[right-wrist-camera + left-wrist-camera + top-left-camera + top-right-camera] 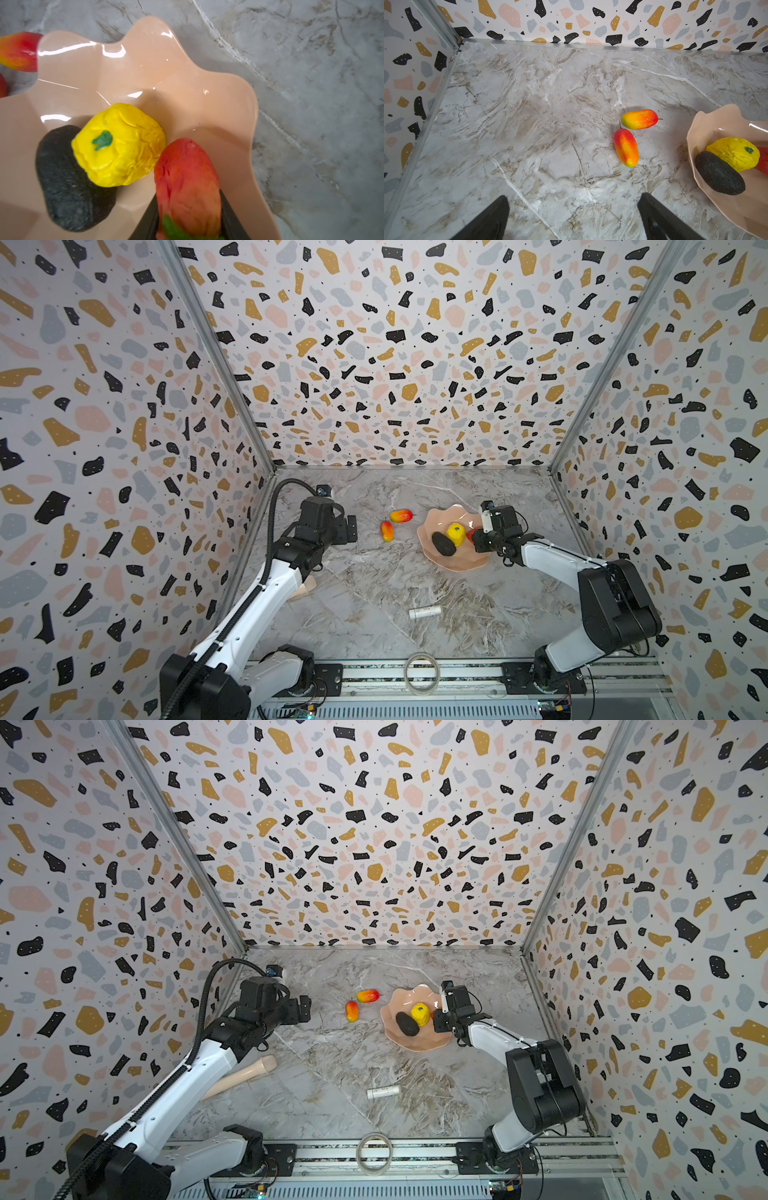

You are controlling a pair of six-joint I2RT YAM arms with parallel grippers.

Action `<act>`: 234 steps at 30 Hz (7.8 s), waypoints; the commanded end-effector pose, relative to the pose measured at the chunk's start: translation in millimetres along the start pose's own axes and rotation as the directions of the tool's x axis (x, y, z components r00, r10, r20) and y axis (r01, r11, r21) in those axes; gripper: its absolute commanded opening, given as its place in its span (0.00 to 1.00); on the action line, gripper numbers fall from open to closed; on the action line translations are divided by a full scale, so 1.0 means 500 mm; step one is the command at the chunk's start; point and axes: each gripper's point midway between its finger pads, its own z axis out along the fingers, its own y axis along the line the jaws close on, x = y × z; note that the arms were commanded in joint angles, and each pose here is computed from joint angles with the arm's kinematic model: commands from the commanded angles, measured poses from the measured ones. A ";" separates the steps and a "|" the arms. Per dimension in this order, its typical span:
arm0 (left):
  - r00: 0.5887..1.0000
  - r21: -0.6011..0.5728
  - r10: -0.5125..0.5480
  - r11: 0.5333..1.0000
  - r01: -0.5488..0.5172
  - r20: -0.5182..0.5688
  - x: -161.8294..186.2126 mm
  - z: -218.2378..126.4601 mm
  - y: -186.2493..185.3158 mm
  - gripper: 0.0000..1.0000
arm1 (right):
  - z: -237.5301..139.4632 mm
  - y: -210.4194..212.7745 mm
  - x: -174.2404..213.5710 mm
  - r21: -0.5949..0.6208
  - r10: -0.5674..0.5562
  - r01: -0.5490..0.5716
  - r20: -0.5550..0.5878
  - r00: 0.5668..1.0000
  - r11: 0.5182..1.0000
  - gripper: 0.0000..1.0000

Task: Place and organize the fake fruits in the fruit bowl
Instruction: 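Lower the strawberry into the bowl beside the lemon and open the right gripper, then move the right gripper toward the two mangoes beside the bowl, then grasp the mango farther from the robot with the right gripper, then carry the mango with the right gripper and lower it into the bowl, then open the right gripper and move it to the remaining mango, then grasp the second mango with the right gripper, then carry the second mango with the right gripper and release it in the bowl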

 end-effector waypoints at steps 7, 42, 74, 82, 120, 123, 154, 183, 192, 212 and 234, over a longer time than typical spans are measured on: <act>0.999 0.027 0.002 1.000 -0.002 0.035 -0.031 -0.001 -0.019 1.00 | 0.021 0.002 -0.022 -0.013 0.009 -0.009 0.026 1.000 1.000 0.39; 0.997 0.001 0.024 1.000 -0.024 0.068 -0.039 -0.029 -0.009 1.00 | 0.089 0.449 -0.261 -0.270 -0.434 0.520 0.320 0.842 0.810 0.99; 0.996 -0.004 0.048 0.999 -0.048 0.072 -0.040 -0.034 -0.007 0.99 | 0.190 0.497 -0.244 -0.344 -0.446 0.512 0.255 0.858 0.787 0.26; 0.996 0.001 0.047 0.999 -0.047 0.072 -0.039 -0.032 -0.008 1.00 | 0.042 0.518 -0.338 -0.342 -0.386 0.528 0.403 0.830 0.778 0.12; 0.995 0.038 0.045 0.998 -0.048 0.092 -0.052 -0.032 -0.023 1.00 | 0.054 0.268 -0.148 -0.195 -0.396 0.437 0.214 0.893 0.878 0.09; 0.995 0.040 0.045 0.998 -0.049 0.094 -0.053 -0.032 -0.024 1.00 | 0.052 0.267 -0.145 -0.193 -0.405 0.446 0.218 0.888 0.874 0.15; 0.995 0.051 0.039 0.998 -0.044 0.096 -0.058 -0.034 -0.029 1.00 | 0.043 0.175 -0.147 -0.190 -0.361 0.412 0.253 0.898 0.891 0.34; 0.994 0.061 0.037 0.997 -0.044 0.106 -0.062 -0.035 -0.032 1.00 | -0.055 0.256 -0.194 -0.231 -0.386 0.473 0.337 0.859 0.850 0.98; 0.992 0.074 0.023 0.997 -0.032 0.126 -0.064 -0.048 -0.033 1.00 | -0.043 0.510 -0.192 -0.441 -0.313 0.457 0.362 0.878 0.773 0.99; 0.990 0.049 0.028 0.998 -0.035 0.137 -0.051 -0.063 -0.018 1.00 | 0.201 0.623 -0.123 -0.381 -0.231 0.245 0.083 0.969 0.891 0.77; 0.989 0.058 0.033 0.997 -0.042 0.147 -0.066 -0.057 -0.026 1.00 | -0.116 0.432 -0.265 -0.374 -0.153 0.274 0.323 0.934 0.886 0.33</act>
